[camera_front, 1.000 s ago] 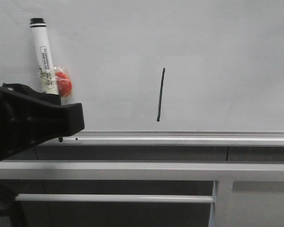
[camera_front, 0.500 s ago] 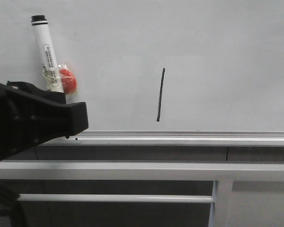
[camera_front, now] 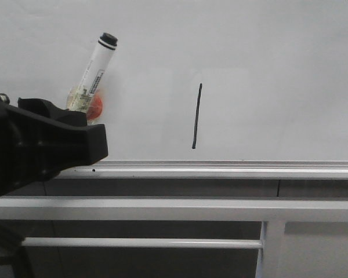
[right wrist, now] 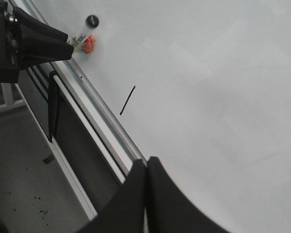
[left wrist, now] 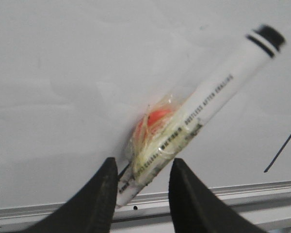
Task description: Write number 1 on whiteboard
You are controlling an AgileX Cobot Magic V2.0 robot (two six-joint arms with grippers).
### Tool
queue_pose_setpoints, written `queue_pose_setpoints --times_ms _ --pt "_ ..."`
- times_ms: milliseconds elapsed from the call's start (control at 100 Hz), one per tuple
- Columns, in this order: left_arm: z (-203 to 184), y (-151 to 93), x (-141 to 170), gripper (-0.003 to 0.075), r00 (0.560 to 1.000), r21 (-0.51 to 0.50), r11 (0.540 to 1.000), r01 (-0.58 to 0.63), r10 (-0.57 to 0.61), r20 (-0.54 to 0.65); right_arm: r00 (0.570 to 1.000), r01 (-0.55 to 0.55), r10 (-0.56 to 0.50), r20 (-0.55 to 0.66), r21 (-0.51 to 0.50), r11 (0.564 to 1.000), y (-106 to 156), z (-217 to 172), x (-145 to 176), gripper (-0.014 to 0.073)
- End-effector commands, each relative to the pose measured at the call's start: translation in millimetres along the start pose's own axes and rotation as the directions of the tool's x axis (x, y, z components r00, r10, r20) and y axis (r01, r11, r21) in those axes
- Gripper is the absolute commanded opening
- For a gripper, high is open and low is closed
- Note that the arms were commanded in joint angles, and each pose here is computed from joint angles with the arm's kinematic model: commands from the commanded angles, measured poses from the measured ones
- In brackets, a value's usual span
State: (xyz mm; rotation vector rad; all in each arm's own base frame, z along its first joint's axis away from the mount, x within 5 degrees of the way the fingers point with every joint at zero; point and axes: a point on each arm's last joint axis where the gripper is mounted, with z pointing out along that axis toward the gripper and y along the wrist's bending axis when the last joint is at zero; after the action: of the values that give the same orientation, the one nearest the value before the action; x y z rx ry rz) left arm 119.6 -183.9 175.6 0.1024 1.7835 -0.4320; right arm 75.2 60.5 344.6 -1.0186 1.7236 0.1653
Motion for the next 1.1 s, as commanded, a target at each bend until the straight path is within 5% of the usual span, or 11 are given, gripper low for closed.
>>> queue_pose_setpoints --times_ms 0,330,560,650,760,950,1090 --pt "-2.0 -1.0 -28.4 0.0251 0.966 -0.022 0.999 0.040 -0.033 0.256 0.997 0.013 -0.017 0.079 0.045 0.999 -6.9 -3.9 -13.9 -0.0064" --pt "-8.4 -8.4 -26.6 0.0251 0.967 0.031 0.999 0.028 -0.035 0.252 0.996 0.035 -0.040 0.074 0.062 0.997 -8.4 -3.9 -13.6 -0.0064" --pt "-23.8 -8.2 -25.7 0.0241 0.977 -0.029 1.000 -0.001 0.007 0.212 0.996 0.036 -0.041 0.074 0.063 0.997 -8.5 -3.9 -13.5 -0.0064" --pt "-29.2 -7.9 -31.1 0.0192 0.977 -0.029 1.000 -0.005 0.011 0.214 0.996 0.036 -0.041 0.074 0.063 0.997 -8.5 -3.9 -13.5 -0.0064" --pt "-37.9 -9.4 -38.6 -0.0023 0.975 -0.010 0.999 -0.038 0.039 0.218 0.996 0.036 -0.041 0.074 0.063 0.997 -8.5 -3.9 -13.5 -0.0064" --pt "-56.2 -17.6 -46.2 -0.0020 0.954 0.053 0.976 -0.211 0.194 0.227 0.996 0.045 -0.051 0.077 0.075 0.996 -9.3 -6.7 -12.8 -0.0063" --pt "-69.4 -23.6 -42.9 -0.0020 0.939 0.099 0.950 -0.296 0.271 0.210 0.978 0.027 -0.051 0.202 0.119 0.993 -11.3 -27.8 -15.0 -0.0063"
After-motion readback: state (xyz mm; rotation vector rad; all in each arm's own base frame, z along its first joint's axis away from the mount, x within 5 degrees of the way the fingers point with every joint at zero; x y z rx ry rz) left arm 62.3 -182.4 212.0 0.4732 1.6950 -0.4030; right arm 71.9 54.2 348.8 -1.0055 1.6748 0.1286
